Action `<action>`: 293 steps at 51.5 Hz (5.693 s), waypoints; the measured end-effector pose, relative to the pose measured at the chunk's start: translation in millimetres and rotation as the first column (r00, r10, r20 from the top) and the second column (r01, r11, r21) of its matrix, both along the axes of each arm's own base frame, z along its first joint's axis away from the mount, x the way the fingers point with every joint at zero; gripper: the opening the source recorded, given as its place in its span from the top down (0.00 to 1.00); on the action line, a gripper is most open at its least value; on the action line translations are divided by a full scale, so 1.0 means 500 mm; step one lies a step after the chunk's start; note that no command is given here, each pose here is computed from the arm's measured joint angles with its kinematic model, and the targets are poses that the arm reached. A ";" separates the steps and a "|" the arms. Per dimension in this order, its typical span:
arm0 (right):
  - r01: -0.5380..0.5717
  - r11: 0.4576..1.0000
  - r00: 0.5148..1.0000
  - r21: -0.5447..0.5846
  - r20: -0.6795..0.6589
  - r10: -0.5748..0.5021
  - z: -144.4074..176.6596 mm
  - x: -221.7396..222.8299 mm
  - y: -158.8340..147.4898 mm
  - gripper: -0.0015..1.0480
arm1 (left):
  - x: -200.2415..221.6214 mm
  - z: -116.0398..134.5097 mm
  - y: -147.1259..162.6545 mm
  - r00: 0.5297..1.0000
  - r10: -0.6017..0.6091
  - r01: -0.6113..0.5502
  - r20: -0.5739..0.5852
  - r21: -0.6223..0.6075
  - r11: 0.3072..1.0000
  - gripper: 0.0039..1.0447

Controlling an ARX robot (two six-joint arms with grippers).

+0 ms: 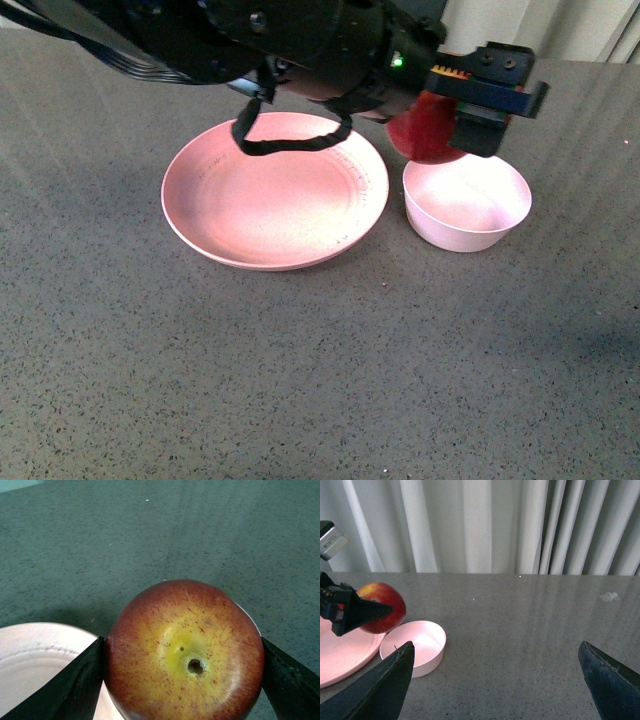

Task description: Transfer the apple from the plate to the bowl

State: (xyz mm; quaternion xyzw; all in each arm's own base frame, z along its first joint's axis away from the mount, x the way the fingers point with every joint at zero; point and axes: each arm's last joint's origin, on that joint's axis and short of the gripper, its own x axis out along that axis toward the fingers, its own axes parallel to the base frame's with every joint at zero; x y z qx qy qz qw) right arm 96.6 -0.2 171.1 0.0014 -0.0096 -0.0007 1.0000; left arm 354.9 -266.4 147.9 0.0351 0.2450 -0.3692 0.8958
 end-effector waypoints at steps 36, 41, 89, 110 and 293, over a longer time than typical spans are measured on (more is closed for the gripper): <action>0.000 1.000 1.000 0.000 0.000 0.000 0.000 0.000 0.000 0.09 | 0.005 -0.078 -0.101 0.994 -0.065 0.071 -0.088 0.074 0.995 0.27; 0.000 1.000 1.000 0.000 0.000 0.000 0.000 0.000 0.000 0.09 | 0.012 -0.075 -0.105 0.994 -0.060 0.067 -0.086 0.074 0.995 0.27; 0.000 1.000 1.000 0.000 0.000 0.000 0.000 0.000 0.000 0.09 | -0.007 -0.035 -0.040 0.996 0.032 -0.034 -0.087 -0.022 0.999 0.08; 0.000 1.000 1.000 0.000 0.000 0.000 0.000 0.000 0.000 0.09 | -0.142 0.044 0.275 0.600 0.690 -0.634 0.405 -0.285 0.719 0.63; 0.000 1.000 1.000 0.000 0.000 0.000 0.000 0.000 0.000 0.09 | -0.514 0.039 0.532 0.610 0.679 -0.642 0.409 -0.248 0.725 0.08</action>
